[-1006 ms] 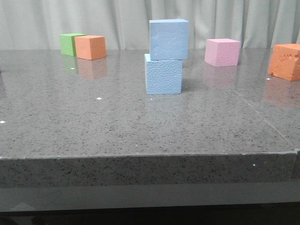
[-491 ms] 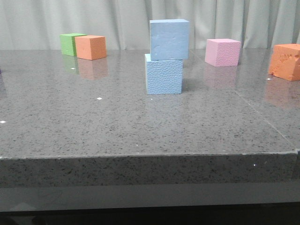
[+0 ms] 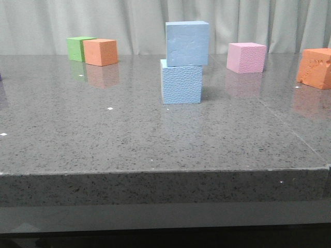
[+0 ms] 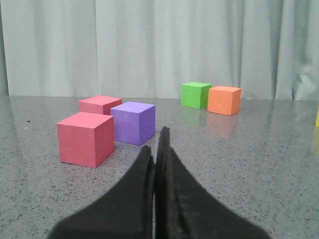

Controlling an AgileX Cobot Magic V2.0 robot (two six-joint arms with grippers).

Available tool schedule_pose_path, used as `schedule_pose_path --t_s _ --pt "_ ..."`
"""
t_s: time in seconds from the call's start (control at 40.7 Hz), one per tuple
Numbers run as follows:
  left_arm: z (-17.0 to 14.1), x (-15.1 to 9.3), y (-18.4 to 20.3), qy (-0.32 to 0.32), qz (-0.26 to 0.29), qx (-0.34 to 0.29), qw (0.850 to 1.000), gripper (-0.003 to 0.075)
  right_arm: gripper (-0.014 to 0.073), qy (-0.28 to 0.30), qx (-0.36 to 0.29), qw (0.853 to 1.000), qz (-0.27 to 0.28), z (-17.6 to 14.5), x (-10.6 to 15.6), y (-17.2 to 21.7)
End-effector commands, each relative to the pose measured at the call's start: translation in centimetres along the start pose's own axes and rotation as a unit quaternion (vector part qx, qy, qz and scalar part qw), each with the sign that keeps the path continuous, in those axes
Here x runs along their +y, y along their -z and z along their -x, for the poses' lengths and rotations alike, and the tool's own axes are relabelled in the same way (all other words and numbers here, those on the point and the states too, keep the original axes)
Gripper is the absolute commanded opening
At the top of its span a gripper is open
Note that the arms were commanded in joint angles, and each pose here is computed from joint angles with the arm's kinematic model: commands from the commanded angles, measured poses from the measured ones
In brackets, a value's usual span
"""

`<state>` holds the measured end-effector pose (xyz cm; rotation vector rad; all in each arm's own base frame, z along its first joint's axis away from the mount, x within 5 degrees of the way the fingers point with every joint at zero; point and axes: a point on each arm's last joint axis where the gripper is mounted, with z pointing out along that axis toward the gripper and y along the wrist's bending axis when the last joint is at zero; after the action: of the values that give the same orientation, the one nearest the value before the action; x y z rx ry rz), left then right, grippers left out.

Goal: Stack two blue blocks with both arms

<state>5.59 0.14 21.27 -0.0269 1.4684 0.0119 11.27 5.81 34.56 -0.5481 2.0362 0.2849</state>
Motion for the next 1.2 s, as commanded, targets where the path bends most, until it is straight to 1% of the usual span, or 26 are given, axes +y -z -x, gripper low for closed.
schedule_pose_path --t_s 0.0,0.565,0.687,0.761,0.859,0.933,1.178 --pt "0.7 -0.1 0.2 0.000 -0.005 -0.046 0.999 -0.0020 -0.0069 0.006 -0.042 0.999 -0.008 1.2 -0.2 0.5" --pt "0.7 -0.1 0.2 0.000 -0.005 -0.046 0.999 -0.0020 -0.0069 0.006 -0.042 0.999 -0.008 1.2 -0.2 0.5" --pt "0.7 -0.1 0.2 0.000 -0.005 -0.046 0.999 -0.0020 -0.0069 -0.001 -0.054 0.998 -0.023 1.1 -0.5 1.2" --pt "0.7 -0.1 0.2 0.000 -0.005 -0.046 0.999 -0.0020 -0.0069 -0.003 -0.071 0.996 -0.049 0.9 -1.0 2.1" --pt "0.7 -0.1 0.2 0.000 -0.005 -0.046 0.999 -0.0020 -0.0069 -0.017 -0.119 0.988 -0.093 -0.1 -1.6 3.4" --pt "0.7 -0.1 0.2 0.000 -0.005 -0.046 0.999 -0.0020 -0.0069 -0.023 -0.165 0.978 -0.124 -1.1 -2.0 3.7" --pt "0.7 -0.1 0.2 0.000 -0.005 -0.046 0.999 -0.0020 -0.0069 -0.025 -0.262 0.947 -0.184 -7.2 -2.2 2.2"
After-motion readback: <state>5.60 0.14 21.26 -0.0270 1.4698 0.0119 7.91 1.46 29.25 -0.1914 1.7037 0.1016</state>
